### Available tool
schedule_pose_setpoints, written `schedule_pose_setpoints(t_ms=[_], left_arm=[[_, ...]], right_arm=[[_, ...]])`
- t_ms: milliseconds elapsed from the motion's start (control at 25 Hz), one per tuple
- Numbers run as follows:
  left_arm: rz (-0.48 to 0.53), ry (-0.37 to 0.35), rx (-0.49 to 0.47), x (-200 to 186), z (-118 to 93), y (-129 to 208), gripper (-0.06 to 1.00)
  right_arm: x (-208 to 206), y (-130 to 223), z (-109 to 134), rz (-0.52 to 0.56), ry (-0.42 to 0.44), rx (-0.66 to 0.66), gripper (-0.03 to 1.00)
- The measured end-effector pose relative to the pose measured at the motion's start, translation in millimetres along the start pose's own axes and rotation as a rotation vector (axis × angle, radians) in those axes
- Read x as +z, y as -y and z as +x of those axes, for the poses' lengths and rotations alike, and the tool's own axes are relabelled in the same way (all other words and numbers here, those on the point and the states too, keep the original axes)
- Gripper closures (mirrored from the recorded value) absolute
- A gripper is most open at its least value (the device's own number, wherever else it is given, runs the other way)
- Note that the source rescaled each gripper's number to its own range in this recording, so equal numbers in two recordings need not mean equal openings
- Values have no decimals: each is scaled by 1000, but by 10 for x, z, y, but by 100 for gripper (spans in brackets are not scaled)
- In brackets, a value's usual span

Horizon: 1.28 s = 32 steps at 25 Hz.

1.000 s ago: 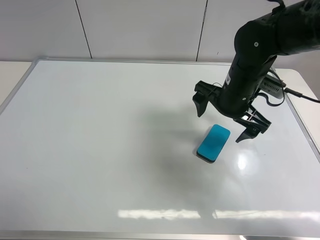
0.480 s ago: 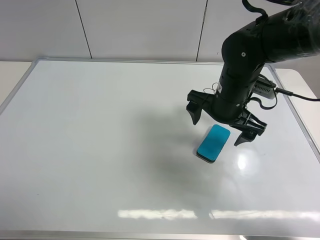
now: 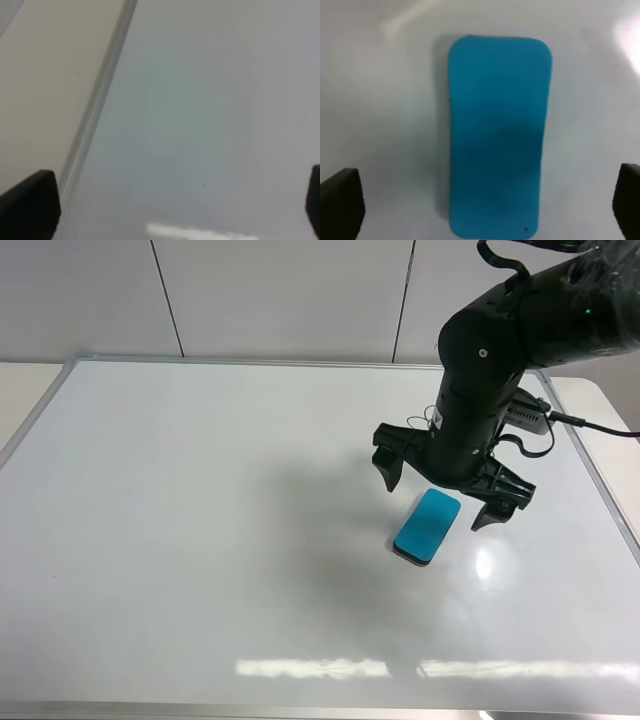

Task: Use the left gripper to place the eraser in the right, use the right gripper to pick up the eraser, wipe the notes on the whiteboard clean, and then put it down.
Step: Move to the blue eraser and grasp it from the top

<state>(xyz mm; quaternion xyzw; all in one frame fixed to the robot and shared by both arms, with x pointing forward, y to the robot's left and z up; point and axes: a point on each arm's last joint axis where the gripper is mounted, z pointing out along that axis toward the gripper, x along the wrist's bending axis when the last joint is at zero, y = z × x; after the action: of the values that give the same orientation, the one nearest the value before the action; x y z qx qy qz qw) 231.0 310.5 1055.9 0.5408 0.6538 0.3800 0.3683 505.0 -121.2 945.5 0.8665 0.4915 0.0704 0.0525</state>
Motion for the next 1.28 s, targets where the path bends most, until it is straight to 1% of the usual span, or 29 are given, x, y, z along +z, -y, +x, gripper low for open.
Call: schedule_pose_setpoints(t_ms=[160, 400, 480, 520, 640, 840, 1000, 1280], left_arm=[[0, 0, 0, 0, 0, 0, -6], [0, 0, 0, 0, 0, 0, -6], [0, 0, 0, 0, 0, 0, -6], [0, 0, 0, 0, 0, 0, -6], [0, 0, 0, 0, 0, 0, -6], [0, 0, 0, 0, 0, 0, -6], [0, 0, 0, 0, 0, 0, -6], [0, 0, 0, 0, 0, 0, -6]], right_arm=[[0, -17, 21, -19, -23, -9, -3], [9, -8, 14, -27, -19, -24, -3], [61, 38, -22, -20, -14, -26, -3], [158, 112, -94, 0, -17, -16, -3], [246, 193, -152, 12, -32, -14, -3], [264, 199, -143, 4, -62, -16, -3], [276, 196, -158, -6, -57, 13, -3], [328, 190, -170, -15, -33, 17, -3]])
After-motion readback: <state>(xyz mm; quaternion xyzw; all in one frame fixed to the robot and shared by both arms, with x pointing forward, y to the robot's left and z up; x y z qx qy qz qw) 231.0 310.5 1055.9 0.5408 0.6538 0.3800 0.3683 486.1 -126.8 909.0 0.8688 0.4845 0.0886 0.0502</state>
